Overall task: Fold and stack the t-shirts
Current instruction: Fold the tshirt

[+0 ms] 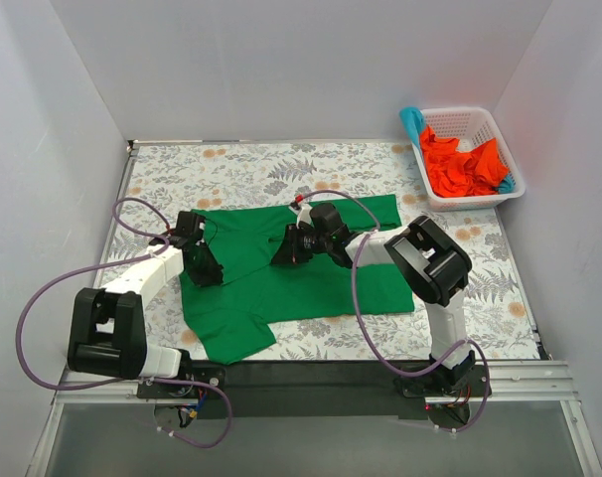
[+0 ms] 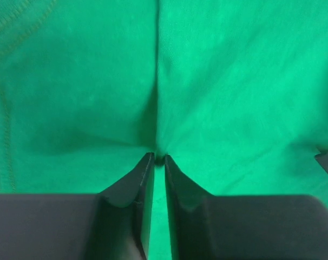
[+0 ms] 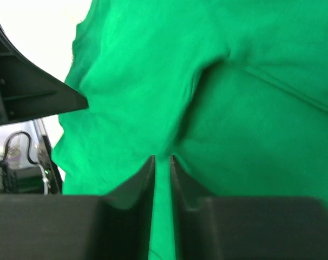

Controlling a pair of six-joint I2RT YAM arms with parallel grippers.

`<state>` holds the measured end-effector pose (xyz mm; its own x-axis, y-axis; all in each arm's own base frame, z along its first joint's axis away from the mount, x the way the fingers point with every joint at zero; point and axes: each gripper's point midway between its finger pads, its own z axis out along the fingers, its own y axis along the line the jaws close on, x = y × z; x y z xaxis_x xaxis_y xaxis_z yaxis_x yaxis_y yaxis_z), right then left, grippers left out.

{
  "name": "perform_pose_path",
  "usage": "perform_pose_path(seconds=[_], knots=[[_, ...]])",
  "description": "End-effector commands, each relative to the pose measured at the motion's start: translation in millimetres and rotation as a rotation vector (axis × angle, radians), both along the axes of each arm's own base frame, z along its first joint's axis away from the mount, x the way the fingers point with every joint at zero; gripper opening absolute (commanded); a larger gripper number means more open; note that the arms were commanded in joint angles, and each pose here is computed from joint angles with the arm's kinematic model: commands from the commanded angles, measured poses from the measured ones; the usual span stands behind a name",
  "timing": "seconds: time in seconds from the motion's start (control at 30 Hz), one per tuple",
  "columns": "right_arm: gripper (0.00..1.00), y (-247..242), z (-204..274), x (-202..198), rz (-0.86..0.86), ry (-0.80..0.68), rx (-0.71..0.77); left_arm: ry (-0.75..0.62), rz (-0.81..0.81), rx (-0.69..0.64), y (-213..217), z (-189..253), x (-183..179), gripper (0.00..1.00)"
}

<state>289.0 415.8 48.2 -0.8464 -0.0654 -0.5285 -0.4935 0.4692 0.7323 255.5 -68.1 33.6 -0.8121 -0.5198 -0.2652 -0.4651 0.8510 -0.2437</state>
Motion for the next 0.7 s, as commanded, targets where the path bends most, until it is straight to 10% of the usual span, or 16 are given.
perform_pose_path(seconds=[0.0,0.27,0.67], knots=[[0.25,-1.1,4.6,3.2,0.013,-0.013,0.005,0.001,0.015,-0.047,-5.9,8.7,-3.2,0.14],[0.44,-83.2,48.3,62.3,-0.186,-0.216,-0.154,-0.276,0.171,0.002,19.4,73.0,52.3,0.61],[0.42,-248.6,36.1,157.9,-0.531,-0.213,-0.288,-0.293,0.249,-0.057,24.3,37.9,175.8,0.25]])
